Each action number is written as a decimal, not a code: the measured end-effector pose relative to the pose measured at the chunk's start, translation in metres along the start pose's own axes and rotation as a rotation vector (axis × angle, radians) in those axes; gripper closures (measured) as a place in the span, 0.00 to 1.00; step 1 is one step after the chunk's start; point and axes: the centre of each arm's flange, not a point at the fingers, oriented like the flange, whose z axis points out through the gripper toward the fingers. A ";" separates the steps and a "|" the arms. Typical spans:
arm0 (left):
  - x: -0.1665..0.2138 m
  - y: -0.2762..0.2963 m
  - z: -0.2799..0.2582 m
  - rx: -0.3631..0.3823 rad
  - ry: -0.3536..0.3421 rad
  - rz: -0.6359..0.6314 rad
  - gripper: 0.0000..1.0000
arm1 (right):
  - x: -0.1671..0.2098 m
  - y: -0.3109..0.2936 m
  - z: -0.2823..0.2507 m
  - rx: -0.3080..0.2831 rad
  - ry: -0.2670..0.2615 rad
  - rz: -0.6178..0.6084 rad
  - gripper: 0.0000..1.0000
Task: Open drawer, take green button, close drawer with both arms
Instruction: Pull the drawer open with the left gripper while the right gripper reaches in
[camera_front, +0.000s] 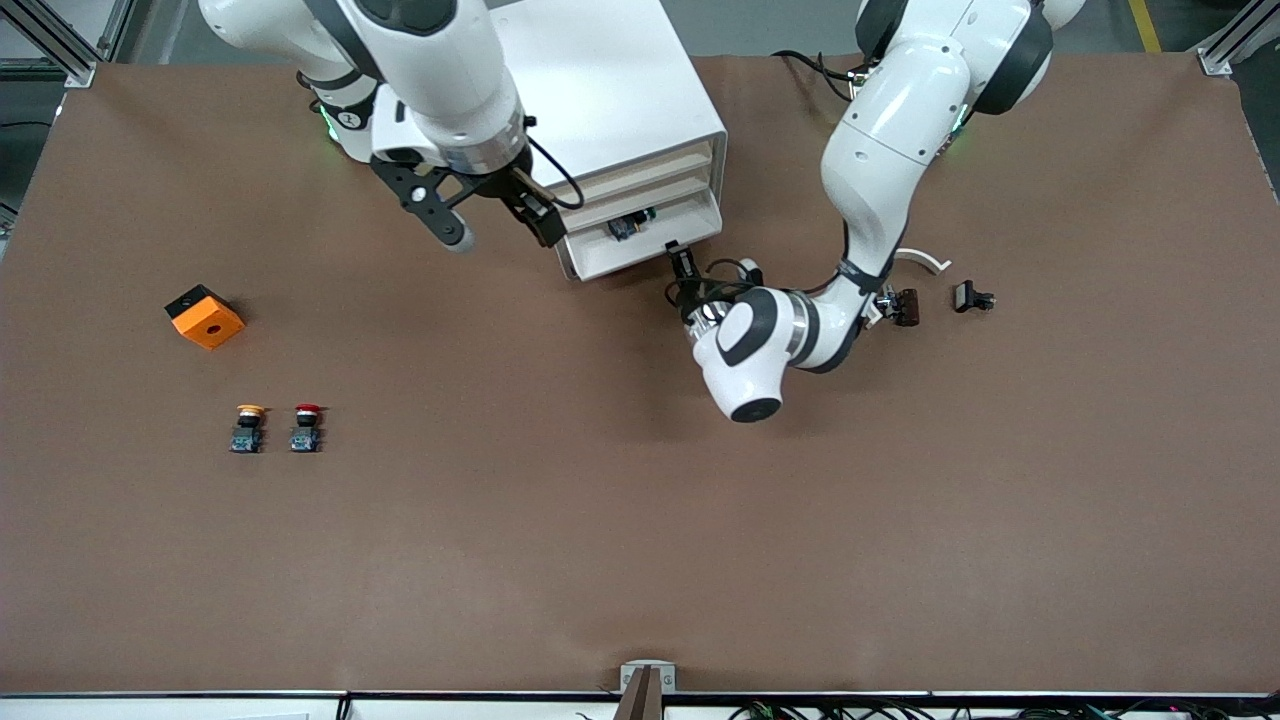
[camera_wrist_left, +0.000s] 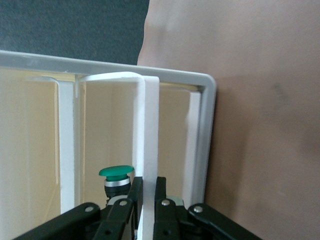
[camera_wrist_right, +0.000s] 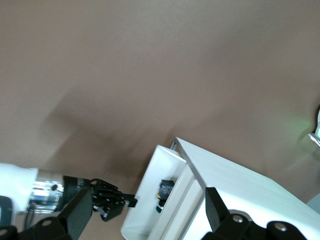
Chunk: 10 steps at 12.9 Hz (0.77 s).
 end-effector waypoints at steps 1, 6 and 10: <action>0.004 0.004 -0.013 -0.009 -0.024 -0.005 0.87 | -0.009 -0.006 0.009 -0.003 0.001 0.006 0.00; 0.025 0.017 -0.067 -0.045 -0.122 -0.021 0.87 | -0.047 -0.043 0.068 -0.010 0.015 0.098 0.00; 0.037 0.024 -0.090 -0.062 -0.165 -0.041 0.84 | -0.058 -0.064 0.126 -0.019 0.025 0.126 0.00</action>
